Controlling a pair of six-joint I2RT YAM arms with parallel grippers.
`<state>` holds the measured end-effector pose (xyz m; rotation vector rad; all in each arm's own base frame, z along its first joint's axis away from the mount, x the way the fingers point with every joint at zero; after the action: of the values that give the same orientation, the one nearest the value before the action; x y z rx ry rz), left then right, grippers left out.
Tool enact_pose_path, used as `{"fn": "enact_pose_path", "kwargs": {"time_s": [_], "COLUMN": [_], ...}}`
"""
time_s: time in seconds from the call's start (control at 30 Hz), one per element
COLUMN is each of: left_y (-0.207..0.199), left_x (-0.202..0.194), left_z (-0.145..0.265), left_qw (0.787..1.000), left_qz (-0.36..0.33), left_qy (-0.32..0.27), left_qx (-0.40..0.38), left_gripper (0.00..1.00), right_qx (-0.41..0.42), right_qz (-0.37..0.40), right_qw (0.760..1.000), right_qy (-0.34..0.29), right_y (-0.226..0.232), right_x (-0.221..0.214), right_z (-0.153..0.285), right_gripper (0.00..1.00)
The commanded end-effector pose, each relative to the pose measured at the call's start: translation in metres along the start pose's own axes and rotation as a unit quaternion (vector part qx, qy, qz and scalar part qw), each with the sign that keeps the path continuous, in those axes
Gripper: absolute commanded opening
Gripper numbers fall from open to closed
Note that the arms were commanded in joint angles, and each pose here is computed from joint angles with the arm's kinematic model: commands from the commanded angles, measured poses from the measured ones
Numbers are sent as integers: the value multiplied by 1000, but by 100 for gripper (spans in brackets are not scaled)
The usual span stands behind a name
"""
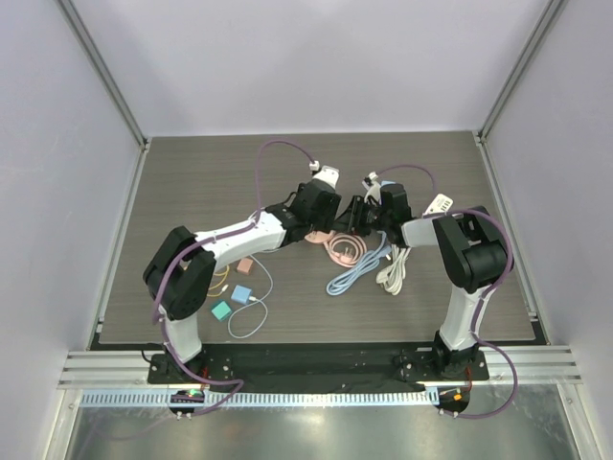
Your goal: Pull the plug off the socket
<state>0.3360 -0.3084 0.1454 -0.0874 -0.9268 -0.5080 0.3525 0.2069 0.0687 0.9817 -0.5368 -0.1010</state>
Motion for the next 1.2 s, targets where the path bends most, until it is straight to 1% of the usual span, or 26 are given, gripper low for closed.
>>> {"fn": "enact_pose_path", "kwargs": {"time_s": [0.0, 0.07, 0.13, 0.17, 0.23, 0.27, 0.33, 0.4, 0.47, 0.5, 0.53, 0.6, 0.73, 0.83, 0.87, 0.93, 0.97, 1.03, 1.07, 1.1, 1.13, 1.17], "left_y": [-35, -37, -42, -39, -47, -45, -49, -50, -48, -51, -45, -42, -17, 0, 6, 21, 28, 49, 58, 74, 84, 95], "left_x": [72, 74, 75, 76, 77, 78, 83, 88, 87, 96, 96, 102, 106, 96, 86, 73, 57, 43, 24, 22, 14, -3], "left_z": [39, 40, 43, 44, 51, 53, 57, 60, 56, 59, 54, 57, 70, 87, 91, 107, 113, 134, 143, 159, 168, 179], "left_qw": [982, 980, 980, 981, 982, 982, 982, 983, 983, 980, 978, 978, 983, 988, 990, 990, 991, 987, 987, 983, 980, 977], "left_qz": [74, 91, 94, 96, 81, 78, 85, 92, 116, 130, 150, 150, 133, 115, 113, 123, 121, 146, 143, 166, 174, 173], "left_qy": [-141, -143, -148, -154, -162, -166, -164, -146, -123, -120, -111, -116, -125, -102, -83, -68, -38, -22, 10, 8, 20, 56], "left_qx": [-100, -106, -97, -73, -61, -40, -46, -60, -69, -96, -94, -91, -25, 2, 13, 25, 35, 54, 69, 81, 92, 109], "left_gripper": [0, 0, 0, 0, 0, 0, 0, 0, 0, 0, 0, 0, 0, 0, 0, 0, 0, 0, 0, 0, 0, 0], "right_qx": [-126, -141, -161, -168, -187, -194, -209, -216, -219, -222, -220, -216, -198, -190, -187, -182, -180, -177, -177, -177, -176, -174], "right_qz": [-14, -24, -30, -32, -30, -29, -24, -18, -12, -10, -4, -2, 8, 15, 18, 24, 27, 30, 31, 32, 32, 32], "right_qw": [991, 989, 986, 985, 982, 980, 977, 976, 975, 975, 975, 976, 980, 981, 982, 983, 983, 983, 983, 983, 984, 984], "right_qy": [-31, -28, -25, -23, -24, -26, -22, -21, -20, -17, -17, -17, -23, -23, -25, -26, -28, -29, -29, -29, -29, -28], "right_y": [-42, -49, -54, -58, -63, -64, -67, -67, -66, -65, -63, -61, -52, -48, -45, -42, -39, -37, -36, -36, -36, -36], "right_x": [1, -2, -2, -3, -3, -2, -4, -4, -4, -4, -4, -4, 0, 1, 2, 4, 5, 6, 6, 6, 6, 6], "right_z": [-5, -7, -7, -7, -6, -6, -6, -7, -8, -8, -9, -8, -6, -4, -3, -2, -1, 0, 1, 1, 1, 0], "right_gripper": [1, 1, 1, 1, 1, 1, 1, 1, 1, 1, 1, 1, 1, 1, 1, 1, 2, 3, 4, 4, 5, 6]}}
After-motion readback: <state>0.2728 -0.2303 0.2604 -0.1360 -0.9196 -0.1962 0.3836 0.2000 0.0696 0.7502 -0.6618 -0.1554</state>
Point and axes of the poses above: each gripper's point midway between its finger pads, its own z axis back along the fingers, its own y axis along the line the jaws close on, x = y × z, the point moved 5 cm from there along z, back along the fingers, and after that the axes turned 8 degrees about -z, right-handed, at the moved point
